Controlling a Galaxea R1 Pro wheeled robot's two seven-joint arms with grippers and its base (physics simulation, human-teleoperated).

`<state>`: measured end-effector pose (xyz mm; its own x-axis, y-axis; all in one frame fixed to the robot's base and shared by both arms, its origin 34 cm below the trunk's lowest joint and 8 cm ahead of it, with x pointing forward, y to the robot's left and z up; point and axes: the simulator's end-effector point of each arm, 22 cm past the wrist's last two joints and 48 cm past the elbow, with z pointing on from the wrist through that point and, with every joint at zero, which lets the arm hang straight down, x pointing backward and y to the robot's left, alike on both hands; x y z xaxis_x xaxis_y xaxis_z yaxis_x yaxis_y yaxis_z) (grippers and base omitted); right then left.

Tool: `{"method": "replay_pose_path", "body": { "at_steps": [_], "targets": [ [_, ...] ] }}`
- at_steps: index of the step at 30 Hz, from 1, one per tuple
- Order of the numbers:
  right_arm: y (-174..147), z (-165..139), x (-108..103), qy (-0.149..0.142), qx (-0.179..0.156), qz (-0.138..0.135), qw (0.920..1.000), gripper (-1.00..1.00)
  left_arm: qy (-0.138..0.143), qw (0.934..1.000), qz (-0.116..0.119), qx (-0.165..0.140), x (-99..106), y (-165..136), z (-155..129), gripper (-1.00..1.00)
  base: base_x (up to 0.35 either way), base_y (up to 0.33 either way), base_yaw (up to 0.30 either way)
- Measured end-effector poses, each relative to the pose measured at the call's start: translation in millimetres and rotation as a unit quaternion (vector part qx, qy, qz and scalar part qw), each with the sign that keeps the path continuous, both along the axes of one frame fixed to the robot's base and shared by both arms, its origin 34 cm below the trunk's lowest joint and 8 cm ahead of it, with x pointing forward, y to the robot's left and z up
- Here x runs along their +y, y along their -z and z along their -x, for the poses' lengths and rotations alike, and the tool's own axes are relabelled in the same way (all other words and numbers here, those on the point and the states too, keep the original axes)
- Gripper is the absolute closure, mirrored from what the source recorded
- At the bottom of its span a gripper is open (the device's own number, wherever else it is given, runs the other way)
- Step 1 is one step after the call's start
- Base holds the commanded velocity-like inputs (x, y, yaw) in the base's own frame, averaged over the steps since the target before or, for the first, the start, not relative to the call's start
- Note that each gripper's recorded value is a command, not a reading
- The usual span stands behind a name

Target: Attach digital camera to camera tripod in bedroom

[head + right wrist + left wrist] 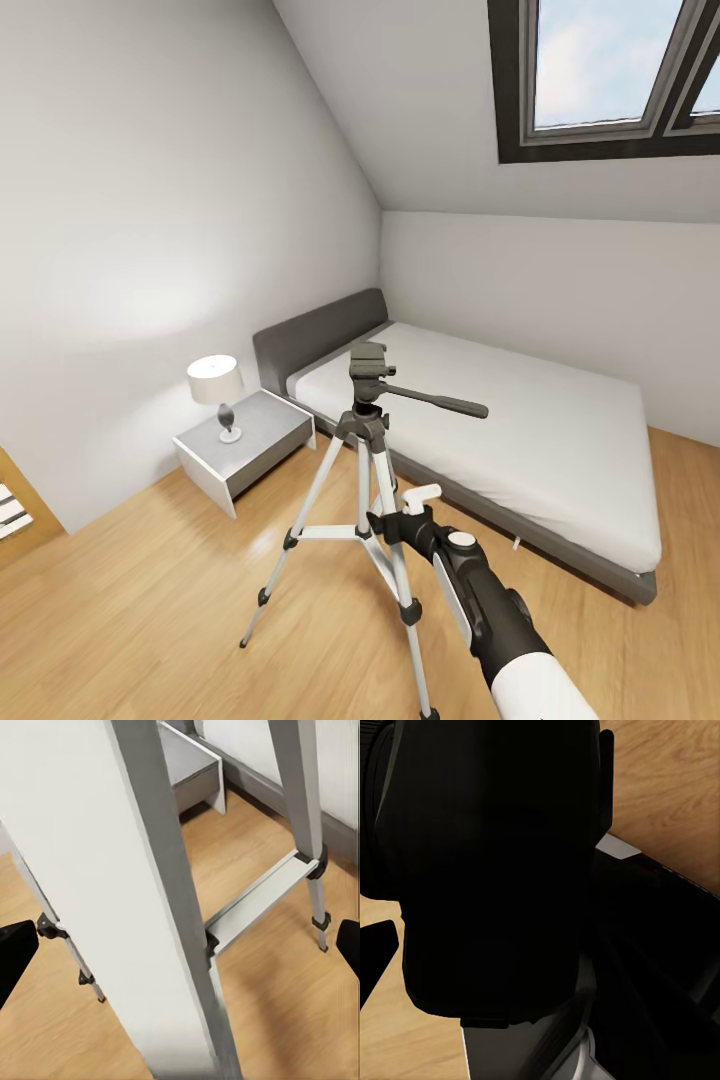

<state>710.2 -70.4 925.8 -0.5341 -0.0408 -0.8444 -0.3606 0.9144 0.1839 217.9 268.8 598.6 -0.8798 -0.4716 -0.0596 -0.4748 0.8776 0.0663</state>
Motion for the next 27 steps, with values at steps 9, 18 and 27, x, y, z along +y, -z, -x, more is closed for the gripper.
{"method": "replay_pose_path", "body": {
  "at_steps": [9, 18, 27],
  "targets": [
    [7.5, -8.7, 0.4, 0.001, 0.005, 0.005, 1.0, -1.0, 0.0, 1.0, 0.0, 0.0, 0.0, 0.0, -0.1, 1.0, 0.0, 0.0, 0.0],
    [13.5, -11.1, 2.5, -0.002, 0.003, 0.006, 1.0, -1.0, 0.0, 1.0, 0.0, 0.0, -0.1, 0.0, 0.0, 1.0, 0.0, 0.0, 0.0],
    [14.9, -10.9, 2.8, -0.002, 0.004, 0.006, 1.0, 1.0, 0.0, 1.0, 0.0, 0.0, 0.0, 0.0, -0.3, 1.0, 0.0, 0.0, 0.0]
  ]
}}
